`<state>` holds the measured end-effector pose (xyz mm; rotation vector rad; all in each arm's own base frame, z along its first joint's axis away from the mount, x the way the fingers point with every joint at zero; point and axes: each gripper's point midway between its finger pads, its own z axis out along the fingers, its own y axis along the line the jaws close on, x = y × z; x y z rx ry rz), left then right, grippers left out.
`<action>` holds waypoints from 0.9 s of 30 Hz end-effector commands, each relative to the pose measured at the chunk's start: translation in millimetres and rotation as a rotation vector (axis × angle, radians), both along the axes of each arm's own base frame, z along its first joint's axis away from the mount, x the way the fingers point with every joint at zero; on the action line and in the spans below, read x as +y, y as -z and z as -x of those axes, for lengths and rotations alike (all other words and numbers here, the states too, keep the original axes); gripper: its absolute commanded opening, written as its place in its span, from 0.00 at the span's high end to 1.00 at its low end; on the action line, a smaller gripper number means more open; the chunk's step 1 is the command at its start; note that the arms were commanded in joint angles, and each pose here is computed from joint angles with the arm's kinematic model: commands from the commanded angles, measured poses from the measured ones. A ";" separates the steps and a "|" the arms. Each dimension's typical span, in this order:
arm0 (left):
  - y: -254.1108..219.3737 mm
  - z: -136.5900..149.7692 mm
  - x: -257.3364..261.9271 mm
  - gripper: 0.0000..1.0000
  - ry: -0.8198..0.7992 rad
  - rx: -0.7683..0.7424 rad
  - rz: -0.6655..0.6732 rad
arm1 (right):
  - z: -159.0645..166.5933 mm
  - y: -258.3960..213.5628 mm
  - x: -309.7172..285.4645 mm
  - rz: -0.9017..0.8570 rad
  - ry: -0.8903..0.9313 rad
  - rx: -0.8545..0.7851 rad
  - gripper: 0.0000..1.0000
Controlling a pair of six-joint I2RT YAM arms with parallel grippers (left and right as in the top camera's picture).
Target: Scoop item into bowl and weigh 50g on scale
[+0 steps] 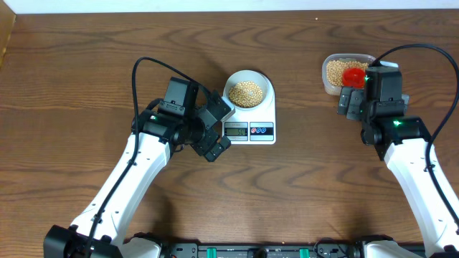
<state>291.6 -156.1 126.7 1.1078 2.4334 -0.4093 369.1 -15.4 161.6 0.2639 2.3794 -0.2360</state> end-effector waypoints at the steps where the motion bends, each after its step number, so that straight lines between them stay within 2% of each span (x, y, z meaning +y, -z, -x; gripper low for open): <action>1: -1.7 2.2 0.6 0.02 0.014 -0.012 -0.004 | -2.8 -15.5 -1.6 0.016 0.002 -0.037 0.01; 15: -1.5 2.2 0.5 0.02 0.006 -0.007 -0.001 | -2.8 -15.5 -1.6 0.016 0.002 -0.037 0.01; 27: -3.4 -4.2 0.8 0.02 -0.364 0.146 0.111 | -2.8 -15.5 -1.6 0.016 0.002 -0.037 0.01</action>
